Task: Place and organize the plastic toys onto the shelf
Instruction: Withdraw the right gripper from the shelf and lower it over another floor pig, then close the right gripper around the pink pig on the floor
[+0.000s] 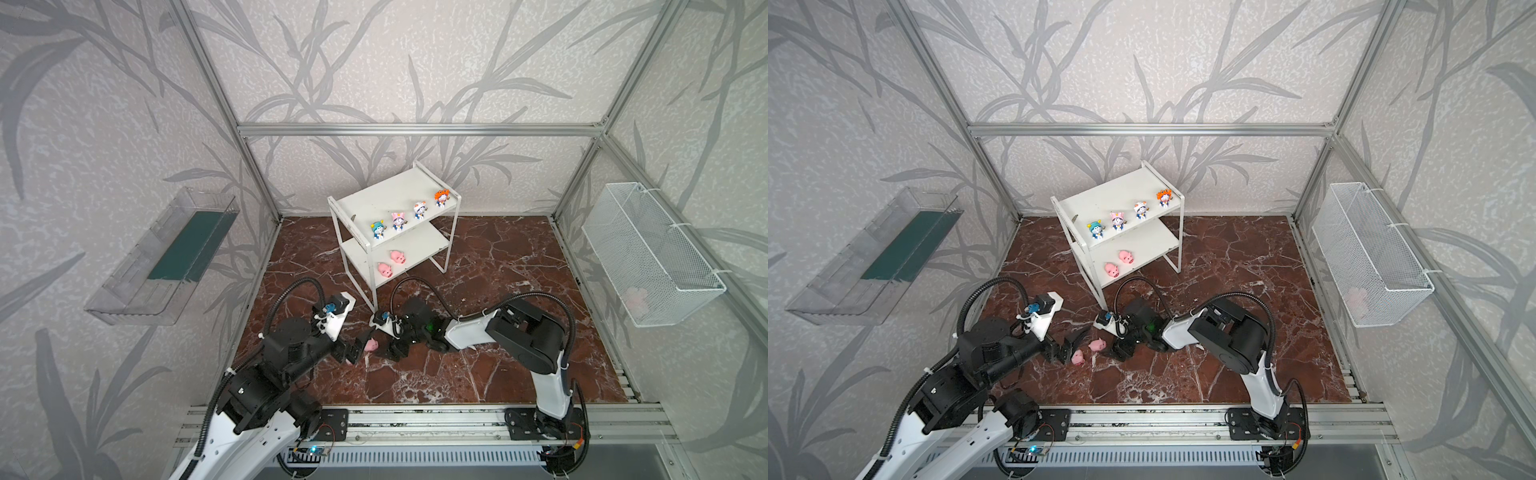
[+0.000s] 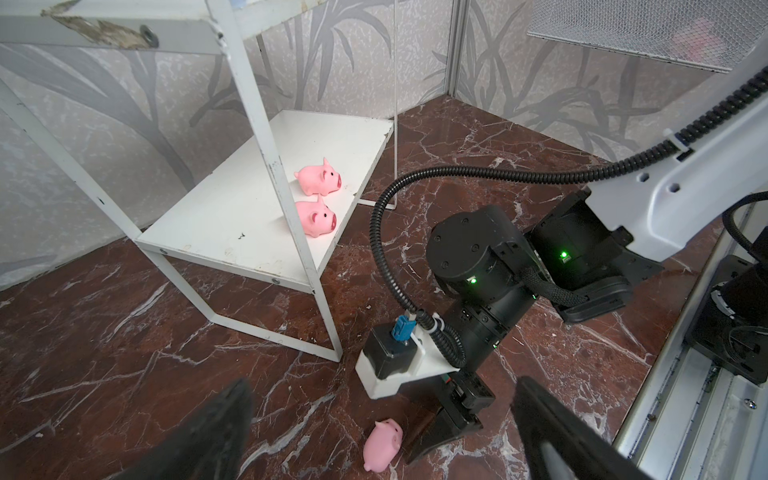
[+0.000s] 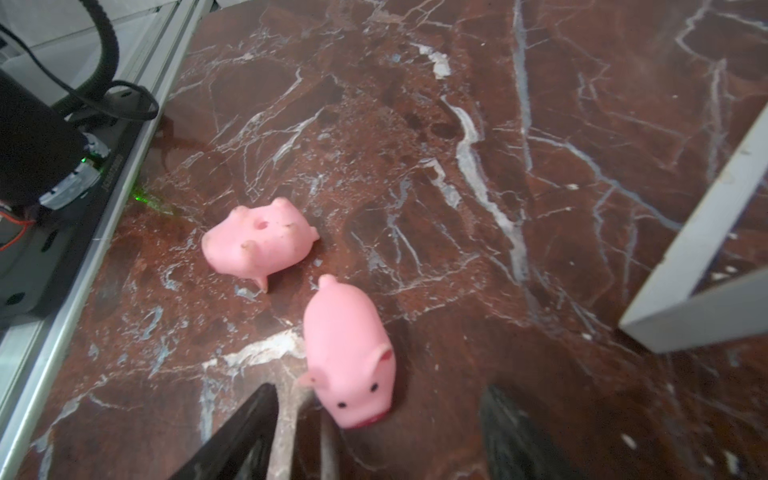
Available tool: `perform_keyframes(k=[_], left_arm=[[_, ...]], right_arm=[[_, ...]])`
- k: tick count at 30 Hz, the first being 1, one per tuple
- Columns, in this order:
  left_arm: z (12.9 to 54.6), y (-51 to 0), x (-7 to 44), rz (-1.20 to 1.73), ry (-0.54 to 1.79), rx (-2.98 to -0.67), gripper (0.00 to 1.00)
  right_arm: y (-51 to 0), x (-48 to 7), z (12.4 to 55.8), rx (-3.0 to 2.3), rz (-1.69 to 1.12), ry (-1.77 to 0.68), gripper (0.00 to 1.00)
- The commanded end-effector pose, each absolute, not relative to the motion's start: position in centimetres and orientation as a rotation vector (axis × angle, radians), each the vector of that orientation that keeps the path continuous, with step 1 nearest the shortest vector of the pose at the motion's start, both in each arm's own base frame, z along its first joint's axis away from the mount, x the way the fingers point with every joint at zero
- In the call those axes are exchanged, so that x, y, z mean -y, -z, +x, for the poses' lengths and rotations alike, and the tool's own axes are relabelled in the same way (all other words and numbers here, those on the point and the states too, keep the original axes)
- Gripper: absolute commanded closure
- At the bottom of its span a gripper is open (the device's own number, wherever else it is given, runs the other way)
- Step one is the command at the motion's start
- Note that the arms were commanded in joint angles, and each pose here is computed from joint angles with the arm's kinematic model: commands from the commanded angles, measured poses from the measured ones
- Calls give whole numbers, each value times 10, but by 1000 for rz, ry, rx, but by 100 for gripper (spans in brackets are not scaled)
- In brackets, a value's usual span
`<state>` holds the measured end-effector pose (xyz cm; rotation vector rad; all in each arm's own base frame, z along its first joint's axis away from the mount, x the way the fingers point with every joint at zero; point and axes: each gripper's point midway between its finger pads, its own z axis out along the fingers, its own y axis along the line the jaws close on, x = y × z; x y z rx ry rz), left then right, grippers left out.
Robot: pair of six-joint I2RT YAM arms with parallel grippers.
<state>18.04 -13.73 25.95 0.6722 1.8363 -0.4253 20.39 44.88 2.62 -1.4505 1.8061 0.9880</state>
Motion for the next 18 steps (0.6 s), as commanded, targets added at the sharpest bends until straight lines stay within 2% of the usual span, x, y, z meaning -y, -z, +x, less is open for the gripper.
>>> perform_keyframes(k=[1,8,13,18], left_arm=[[181,-256,138,673,425,-1841,1],[181,-257,138,671,428,-1835,1],[181,-257,138,672,430,-1834,1],[180,-257,138,672,432,-1832,1]], right_arm=[[-3,-445,193,-1865,-1519,-959,24],[-1,-448,194,-1872,-1514,-925,30],[-4,-449,195,-1865,-1513,-905,48],[-4,-448,198,-1875,-1501,-893,50]])
